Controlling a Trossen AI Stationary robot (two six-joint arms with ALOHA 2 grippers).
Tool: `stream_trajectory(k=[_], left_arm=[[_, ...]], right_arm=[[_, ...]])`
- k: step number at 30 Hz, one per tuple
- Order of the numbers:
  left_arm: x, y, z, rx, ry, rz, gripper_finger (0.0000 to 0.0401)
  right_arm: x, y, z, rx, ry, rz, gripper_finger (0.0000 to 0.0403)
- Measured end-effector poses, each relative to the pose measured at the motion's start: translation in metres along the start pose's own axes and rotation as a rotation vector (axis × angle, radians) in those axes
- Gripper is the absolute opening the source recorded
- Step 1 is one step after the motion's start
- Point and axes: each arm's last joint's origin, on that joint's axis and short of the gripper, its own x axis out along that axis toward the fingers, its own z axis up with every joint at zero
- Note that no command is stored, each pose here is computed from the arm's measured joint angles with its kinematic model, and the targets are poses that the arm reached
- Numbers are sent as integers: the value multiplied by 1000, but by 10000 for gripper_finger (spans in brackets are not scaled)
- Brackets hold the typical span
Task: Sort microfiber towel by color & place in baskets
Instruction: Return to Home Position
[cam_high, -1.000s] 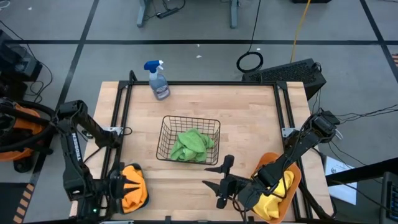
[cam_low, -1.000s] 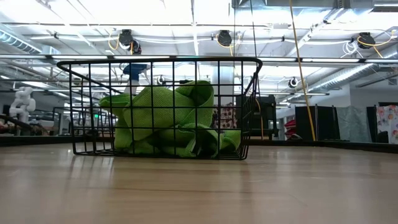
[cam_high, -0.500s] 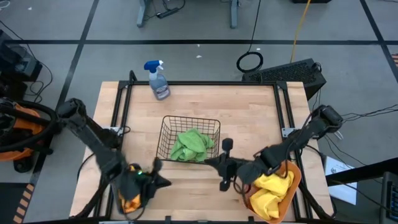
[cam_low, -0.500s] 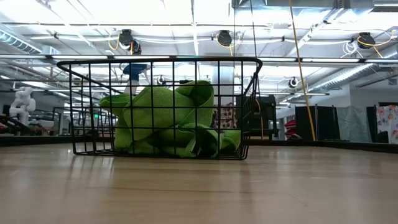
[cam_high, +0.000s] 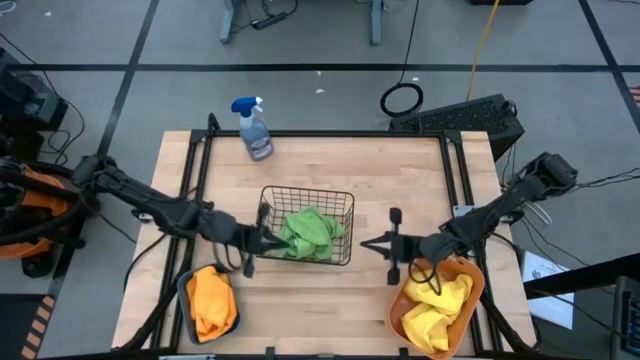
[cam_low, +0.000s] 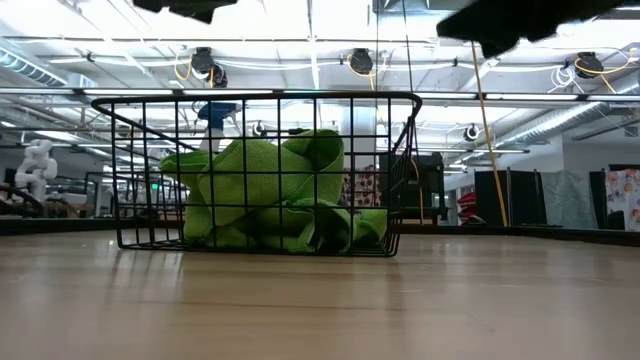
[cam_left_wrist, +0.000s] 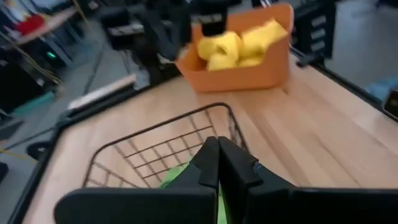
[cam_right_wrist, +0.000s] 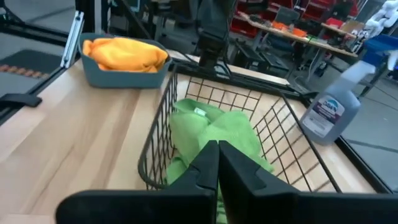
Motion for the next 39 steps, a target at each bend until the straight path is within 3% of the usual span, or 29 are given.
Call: stream_trajectory(k=[4, 10, 17, 24, 39], left_arm=[[-21, 2, -21, -30, -100, 45, 4], [-44, -1, -56, -64, -167, 34, 4], [-55, -1, -88, -102, -228, 5, 4], [-61, 1, -100, -127, -249, -1, 4], [-75, -5, -123, -233, -300, -5, 4]], right_arm=[[-13, -8, -16, 17, -20, 12, 1], [-29, -13, -32, 32, -40, 174, 1], [-45, -23, -68, 104, -122, 171, 0], [-60, -32, -103, 171, -192, 162, 0], [-60, -33, -108, 149, -131, 123, 0]])
